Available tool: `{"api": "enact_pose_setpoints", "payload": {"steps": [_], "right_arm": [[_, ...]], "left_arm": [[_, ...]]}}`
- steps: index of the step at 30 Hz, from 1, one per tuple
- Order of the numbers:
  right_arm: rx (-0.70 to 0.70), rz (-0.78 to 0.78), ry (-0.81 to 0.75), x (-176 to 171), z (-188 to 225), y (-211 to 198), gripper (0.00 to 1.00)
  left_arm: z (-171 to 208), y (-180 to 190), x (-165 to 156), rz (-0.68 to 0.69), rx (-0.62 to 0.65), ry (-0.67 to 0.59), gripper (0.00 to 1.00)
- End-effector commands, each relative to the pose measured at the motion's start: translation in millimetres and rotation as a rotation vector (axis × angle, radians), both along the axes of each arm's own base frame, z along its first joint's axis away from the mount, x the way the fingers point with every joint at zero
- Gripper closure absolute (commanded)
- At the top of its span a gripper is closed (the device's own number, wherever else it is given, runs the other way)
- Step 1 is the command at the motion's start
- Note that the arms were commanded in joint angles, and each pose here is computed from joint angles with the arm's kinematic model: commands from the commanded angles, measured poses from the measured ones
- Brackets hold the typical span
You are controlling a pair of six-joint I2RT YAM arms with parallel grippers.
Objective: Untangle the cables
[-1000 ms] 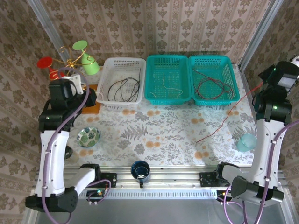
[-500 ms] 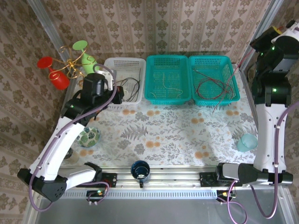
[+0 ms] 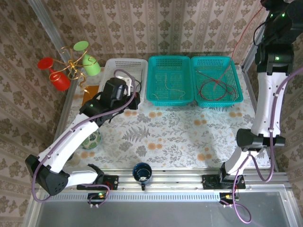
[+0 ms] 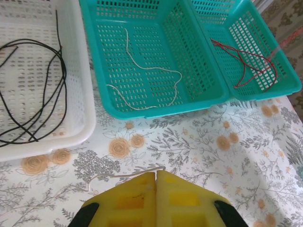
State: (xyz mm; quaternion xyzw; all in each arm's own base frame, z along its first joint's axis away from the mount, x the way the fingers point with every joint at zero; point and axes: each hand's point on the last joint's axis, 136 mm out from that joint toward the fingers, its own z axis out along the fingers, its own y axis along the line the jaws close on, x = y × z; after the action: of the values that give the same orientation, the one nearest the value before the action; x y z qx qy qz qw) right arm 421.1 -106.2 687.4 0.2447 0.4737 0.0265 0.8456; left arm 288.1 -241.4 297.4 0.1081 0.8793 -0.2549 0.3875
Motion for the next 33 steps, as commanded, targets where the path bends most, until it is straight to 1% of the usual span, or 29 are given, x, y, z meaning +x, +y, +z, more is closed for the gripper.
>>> {"api": "enact_pose_setpoints", "payload": {"steps": [1,3,6,8,11,12,17,20,23,26,28,33], "right_arm": [[-0.035,0.005,0.011,19,-3,3,1.0],[-0.035,0.011,0.057,36,-17,3,1.0],[-0.029,0.022,0.209,64,-59,7,1.0],[-0.011,0.012,0.324,80,-98,9,1.0],[0.003,0.028,0.397,93,-154,18,1.0],[0.006,0.03,0.417,93,-171,20,1.0],[0.044,0.003,0.614,87,-277,30,1.0],[0.086,-0.039,0.722,80,-337,24,1.0],[0.096,-0.084,0.825,79,-384,16,1.0],[0.084,-0.094,0.947,84,-423,16,1.0],[0.097,-0.091,0.992,88,-444,16,1.0],[0.118,-0.075,1.119,105,-482,19,1.0]], "left_arm": [[-3,-8,1,0.011,-0.024,0.007,1.0],[-7,-12,-1,0.004,-0.026,0.014,1.0],[-9,-16,-2,-0.005,-0.025,0.021,1.0],[-10,-18,-2,-0.009,-0.021,0.023,1.0],[-10,-17,-2,-0.009,-0.018,0.024,1.0],[-10,-17,-3,-0.012,-0.015,0.024,1.0],[-13,-17,-4,-0.016,-0.005,0.033,1.0],[-14,-18,-4,-0.023,-0.007,0.039,1.0],[-15,-20,-5,-0.029,-0.01,0.043,1.0],[-16,-20,-6,-0.031,-0.008,0.046,1.0],[-18,-20,-7,-0.03,-0.008,0.051,1.0],[-18,-22,-9,-0.031,-0.009,0.052,1.0]]}}
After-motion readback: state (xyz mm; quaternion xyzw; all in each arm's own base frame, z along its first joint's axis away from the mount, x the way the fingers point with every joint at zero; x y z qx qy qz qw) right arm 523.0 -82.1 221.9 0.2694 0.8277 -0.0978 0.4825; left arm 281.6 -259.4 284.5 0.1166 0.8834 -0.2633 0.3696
